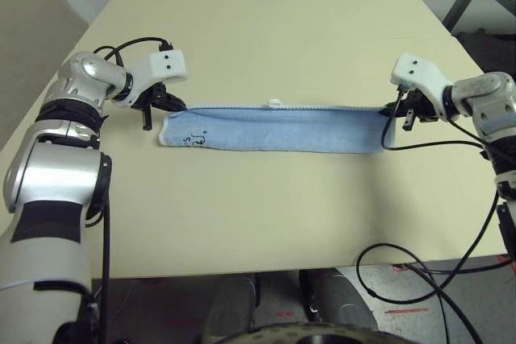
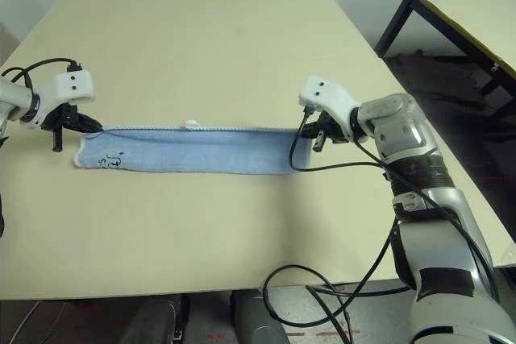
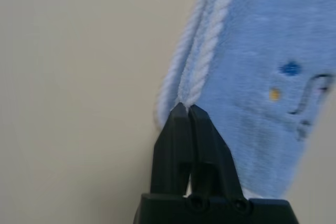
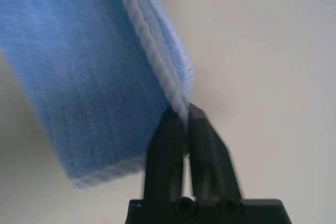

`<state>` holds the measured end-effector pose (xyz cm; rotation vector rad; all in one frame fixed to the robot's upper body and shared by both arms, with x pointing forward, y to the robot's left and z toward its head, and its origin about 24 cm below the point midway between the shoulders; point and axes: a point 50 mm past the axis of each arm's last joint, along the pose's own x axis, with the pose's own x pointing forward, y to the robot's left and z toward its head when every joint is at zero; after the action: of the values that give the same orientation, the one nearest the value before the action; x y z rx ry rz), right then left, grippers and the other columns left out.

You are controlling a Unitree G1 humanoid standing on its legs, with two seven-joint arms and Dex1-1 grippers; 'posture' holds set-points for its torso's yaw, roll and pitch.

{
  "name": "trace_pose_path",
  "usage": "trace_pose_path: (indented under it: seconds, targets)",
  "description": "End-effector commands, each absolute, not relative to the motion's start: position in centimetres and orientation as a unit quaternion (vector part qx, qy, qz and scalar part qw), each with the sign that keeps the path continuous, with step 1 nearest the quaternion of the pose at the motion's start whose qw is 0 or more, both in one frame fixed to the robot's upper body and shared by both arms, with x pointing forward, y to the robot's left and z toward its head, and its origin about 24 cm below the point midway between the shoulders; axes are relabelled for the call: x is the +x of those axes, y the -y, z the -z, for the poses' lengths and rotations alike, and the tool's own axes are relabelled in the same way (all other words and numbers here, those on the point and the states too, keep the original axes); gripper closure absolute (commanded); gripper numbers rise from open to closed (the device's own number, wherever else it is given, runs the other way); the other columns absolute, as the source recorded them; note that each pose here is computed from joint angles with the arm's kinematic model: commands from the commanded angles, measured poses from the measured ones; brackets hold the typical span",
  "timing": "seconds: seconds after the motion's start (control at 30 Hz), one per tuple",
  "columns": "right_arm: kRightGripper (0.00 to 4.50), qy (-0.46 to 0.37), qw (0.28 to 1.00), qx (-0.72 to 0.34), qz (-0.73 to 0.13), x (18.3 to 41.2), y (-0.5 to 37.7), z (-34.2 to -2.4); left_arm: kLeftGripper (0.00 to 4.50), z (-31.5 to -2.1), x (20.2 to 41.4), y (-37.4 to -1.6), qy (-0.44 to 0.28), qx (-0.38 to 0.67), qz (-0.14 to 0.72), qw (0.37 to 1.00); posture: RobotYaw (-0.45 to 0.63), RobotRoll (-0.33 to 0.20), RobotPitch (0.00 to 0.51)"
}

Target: Fold the towel and set it aside.

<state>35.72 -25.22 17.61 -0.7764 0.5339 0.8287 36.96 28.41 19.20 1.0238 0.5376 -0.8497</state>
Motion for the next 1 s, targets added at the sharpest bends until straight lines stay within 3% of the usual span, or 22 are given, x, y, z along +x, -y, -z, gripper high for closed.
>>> trace_pose_path:
  seconds: [0.03,0.33,0.43,0.57,0.73,1.0]
  targets:
    - [3.1,-0.236,0.823,-0.364,-0.368,36.1,25.4,-18.1,3.12,-18.7,36.7,-29.6,-0.258,0.497,0.36,0.746,-0.02,0.0,0.122]
    - [0.0,-0.226,0.832,-0.366,-0.349,35.6,26.4,-19.3,0.09,-20.1,36.1,-31.6,-0.254,0.49,0.314,0.773,-0.02,0.0,0.122]
    - [0.0,-0.233,0.839,-0.358,-0.337,34.7,27.5,-20.2,0.01,-20.3,35.4,-32.7,-0.254,0.466,0.309,0.789,-0.03,0.0,0.125]
    - [0.0,-0.283,0.849,-0.3,-0.332,30.8,29.6,-20.9,0.01,-19.5,32.9,-35.6,-0.27,0.409,0.313,0.814,-0.03,0.0,0.137]
    - [0.0,-0.297,0.864,-0.218,-0.342,27.6,28.1,-20.5,0.01,-18.3,31.0,-36.9,-0.263,0.309,0.332,0.852,-0.03,0.0,0.141]
    - [0.0,-0.246,0.899,-0.167,-0.322,27.4,24.7,-17.0,0.01,-15.0,30.1,-35.9,-0.237,0.206,0.345,0.884,-0.01,0.0,0.141]
